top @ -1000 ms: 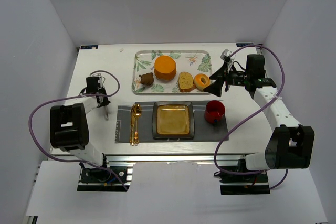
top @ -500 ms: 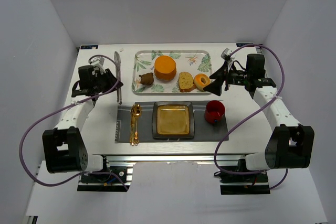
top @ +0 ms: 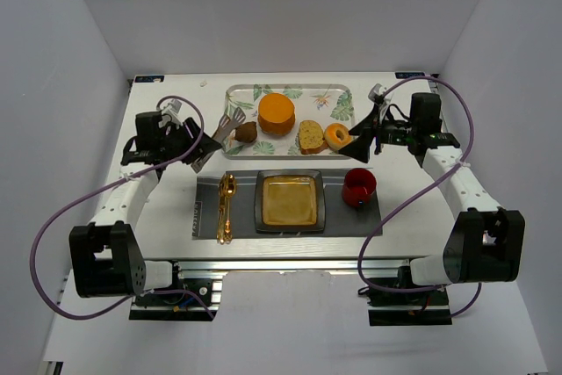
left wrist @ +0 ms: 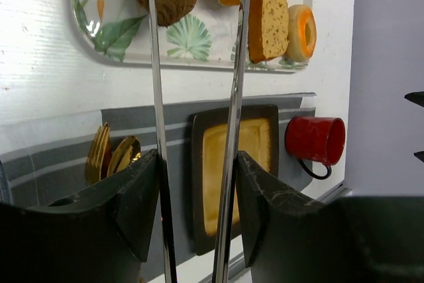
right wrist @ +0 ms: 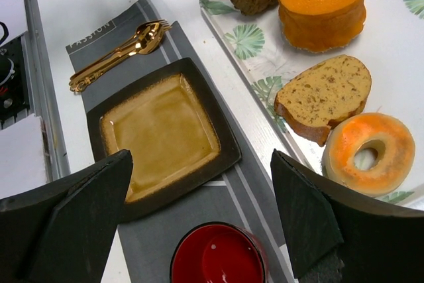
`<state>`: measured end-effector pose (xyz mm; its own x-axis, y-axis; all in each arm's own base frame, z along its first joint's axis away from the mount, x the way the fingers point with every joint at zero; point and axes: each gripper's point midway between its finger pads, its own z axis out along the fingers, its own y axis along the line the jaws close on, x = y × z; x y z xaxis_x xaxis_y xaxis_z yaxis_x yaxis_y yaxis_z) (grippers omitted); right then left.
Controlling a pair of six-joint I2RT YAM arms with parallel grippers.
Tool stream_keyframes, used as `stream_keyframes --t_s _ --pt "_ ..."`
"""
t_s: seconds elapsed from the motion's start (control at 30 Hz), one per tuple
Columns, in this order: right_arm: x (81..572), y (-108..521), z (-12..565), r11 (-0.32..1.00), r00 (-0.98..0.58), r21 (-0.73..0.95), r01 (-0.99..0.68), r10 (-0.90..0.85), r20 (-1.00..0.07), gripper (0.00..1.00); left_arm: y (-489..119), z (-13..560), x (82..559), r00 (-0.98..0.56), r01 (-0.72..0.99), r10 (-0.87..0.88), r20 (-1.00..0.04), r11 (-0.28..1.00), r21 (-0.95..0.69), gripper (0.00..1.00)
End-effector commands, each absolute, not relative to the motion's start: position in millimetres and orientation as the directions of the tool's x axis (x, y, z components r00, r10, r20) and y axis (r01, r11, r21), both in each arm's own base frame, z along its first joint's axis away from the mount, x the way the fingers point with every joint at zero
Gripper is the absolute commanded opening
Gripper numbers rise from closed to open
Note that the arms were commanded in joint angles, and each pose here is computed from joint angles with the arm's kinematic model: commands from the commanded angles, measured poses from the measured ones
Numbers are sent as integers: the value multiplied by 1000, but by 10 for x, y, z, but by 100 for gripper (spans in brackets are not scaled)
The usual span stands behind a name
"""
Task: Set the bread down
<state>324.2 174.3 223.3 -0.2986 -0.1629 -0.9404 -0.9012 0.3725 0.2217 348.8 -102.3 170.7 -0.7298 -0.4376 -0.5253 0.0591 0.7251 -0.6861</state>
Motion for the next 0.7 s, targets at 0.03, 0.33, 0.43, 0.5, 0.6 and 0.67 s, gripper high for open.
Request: stream_keyframes --t_s 0.03,0.33,0.43,0.5,0.6,0.67 --pt "3165 1776 2382 343 -238 176 -923 -149 -960 89 -1079 1758 3486 -734 56 -437 -520 724 -688 57" --pt "3131 1775 2379 339 -231 169 -925 -150 -961 89 -1148 1563 3506 -779 -5 -391 -490 785 -619 58" --pt "3118 1780 2375 336 -230 169 -926 -150 -962 89 -1129 1572 3513 -779 -13 -390 -490 792 -610 58" --pt "3124 1775 2365 339 -234 172 -925 -149 -961 89 -1128 1564 3506 -782 -14 -388 -488 794 -608 58" --pt "3129 1776 2360 338 -233 172 -925 -149 -961 89 -1152 1520 3487 -796 -17 -383 -470 788 -615 58" --pt "3133 1775 2361 339 -232 171 -925 -149 -961 89 -1171 1496 3478 -803 -12 -377 -461 784 -621 58"
